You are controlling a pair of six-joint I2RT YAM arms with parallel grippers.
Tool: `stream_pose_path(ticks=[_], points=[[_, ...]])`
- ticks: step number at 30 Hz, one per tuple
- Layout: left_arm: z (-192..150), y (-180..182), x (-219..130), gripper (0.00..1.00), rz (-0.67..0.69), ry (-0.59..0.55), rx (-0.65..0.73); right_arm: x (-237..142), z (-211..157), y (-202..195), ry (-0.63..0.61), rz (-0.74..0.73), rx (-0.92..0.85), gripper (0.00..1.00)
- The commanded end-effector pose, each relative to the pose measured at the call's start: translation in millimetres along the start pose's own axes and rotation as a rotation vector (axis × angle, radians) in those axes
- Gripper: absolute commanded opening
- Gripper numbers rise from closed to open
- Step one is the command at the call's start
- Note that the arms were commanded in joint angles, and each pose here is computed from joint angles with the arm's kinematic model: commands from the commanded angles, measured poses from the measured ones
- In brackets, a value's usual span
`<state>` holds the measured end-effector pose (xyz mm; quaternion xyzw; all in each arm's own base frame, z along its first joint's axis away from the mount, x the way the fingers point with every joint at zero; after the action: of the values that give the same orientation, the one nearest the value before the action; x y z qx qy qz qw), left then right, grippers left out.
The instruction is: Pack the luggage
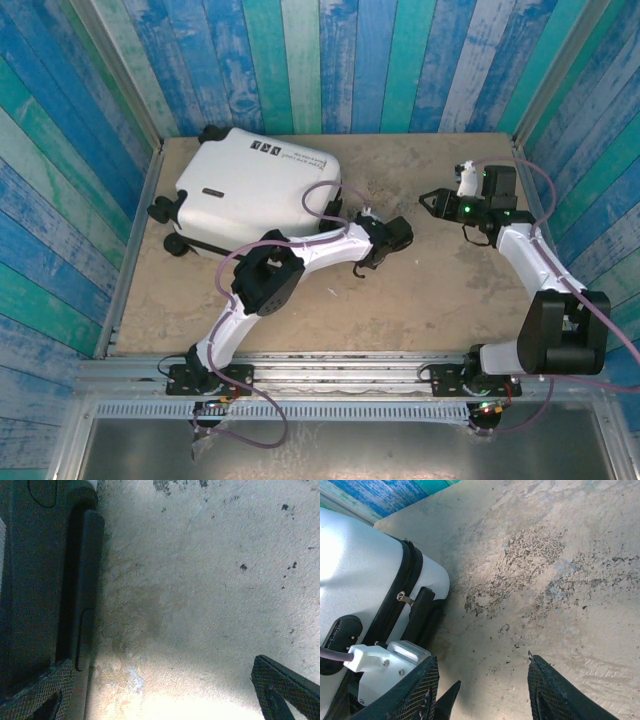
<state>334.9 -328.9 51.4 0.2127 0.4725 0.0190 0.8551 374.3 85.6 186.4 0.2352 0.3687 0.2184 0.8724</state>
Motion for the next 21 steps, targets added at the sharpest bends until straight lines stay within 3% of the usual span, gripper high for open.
stream_pose_path(ticks=[1,21], points=[[-0.8,14.5,4.9,0.92,0.077,-0.022,0.033,-0.4,4.2,1.6,0.005,0.012,-0.009,0.5],[30.7,46.3,-58.6,0.95,0.252,-0.267,0.013,3.3,2.4,2.8,0.02,0.035,-0.001,0.49]])
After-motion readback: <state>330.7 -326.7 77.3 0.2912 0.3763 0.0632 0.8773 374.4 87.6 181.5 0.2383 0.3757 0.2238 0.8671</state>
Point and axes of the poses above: each hand's point on the last joint's axis, 136 mm out from that joint toward the fingers, its own x axis out along the fingers, its own y axis along the line the jaws close on, z = x × y, the point moved 1 cm from there along -x, back along the fingers
